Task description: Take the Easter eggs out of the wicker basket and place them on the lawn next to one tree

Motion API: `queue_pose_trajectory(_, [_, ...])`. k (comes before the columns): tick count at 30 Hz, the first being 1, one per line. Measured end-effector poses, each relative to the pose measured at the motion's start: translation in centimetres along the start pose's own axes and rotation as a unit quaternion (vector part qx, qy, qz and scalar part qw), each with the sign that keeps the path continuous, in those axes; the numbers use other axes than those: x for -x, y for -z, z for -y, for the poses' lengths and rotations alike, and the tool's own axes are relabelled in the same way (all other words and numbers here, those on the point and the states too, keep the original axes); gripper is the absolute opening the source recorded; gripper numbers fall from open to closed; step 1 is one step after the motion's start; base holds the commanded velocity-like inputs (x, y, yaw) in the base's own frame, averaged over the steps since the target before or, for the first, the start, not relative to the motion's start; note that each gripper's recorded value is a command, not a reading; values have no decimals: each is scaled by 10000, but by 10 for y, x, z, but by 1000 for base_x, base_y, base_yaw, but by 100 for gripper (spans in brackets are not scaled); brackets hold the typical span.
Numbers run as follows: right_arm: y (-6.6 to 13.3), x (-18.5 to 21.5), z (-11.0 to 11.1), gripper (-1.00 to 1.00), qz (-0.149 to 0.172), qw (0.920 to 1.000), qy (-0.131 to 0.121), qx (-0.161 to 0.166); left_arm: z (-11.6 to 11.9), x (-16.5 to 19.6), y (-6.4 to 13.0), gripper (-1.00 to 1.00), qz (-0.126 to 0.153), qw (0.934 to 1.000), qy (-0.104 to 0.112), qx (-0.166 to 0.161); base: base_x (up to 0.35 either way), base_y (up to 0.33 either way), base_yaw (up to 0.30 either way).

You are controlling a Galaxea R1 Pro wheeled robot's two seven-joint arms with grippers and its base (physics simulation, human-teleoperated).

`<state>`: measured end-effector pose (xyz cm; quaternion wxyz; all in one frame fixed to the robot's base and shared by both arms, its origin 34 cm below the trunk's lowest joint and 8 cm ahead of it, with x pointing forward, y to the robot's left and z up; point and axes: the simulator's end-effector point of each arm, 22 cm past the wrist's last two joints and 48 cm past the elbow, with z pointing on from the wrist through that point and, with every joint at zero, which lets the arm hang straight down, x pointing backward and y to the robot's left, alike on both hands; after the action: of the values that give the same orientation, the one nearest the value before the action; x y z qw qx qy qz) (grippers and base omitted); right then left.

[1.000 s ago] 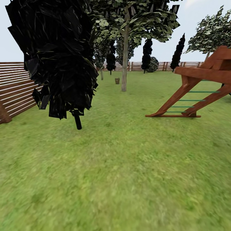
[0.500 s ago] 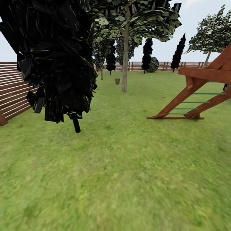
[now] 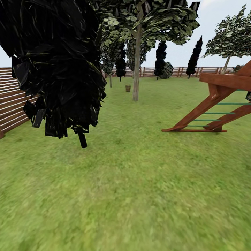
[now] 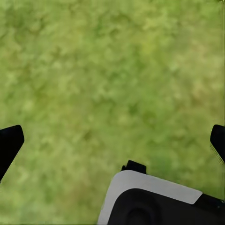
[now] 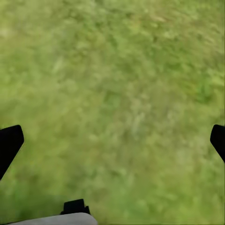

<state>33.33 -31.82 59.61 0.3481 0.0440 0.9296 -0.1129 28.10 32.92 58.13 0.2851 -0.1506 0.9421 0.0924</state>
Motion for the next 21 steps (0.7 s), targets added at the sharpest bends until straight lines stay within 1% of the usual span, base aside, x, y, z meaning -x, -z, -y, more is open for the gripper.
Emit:
queue_pose_trajectory(11, [0, 0, 0, 100, 0, 10000, 0, 0, 0, 0, 0, 100, -9, 10000, -2, -9, 333, 78, 0])
queue_pose_trajectory(14, [0, 0, 0, 100, 0, 10000, 0, 0, 11, -3, 2, 100, -32, 10000, 28, -86, 333, 78, 0])
queue_pose_trajectory(21, [0, 0, 0, 100, 0, 10000, 0, 0, 13, -4, 2, 100, -40, 9999, 33, -97, 333, 78, 0])
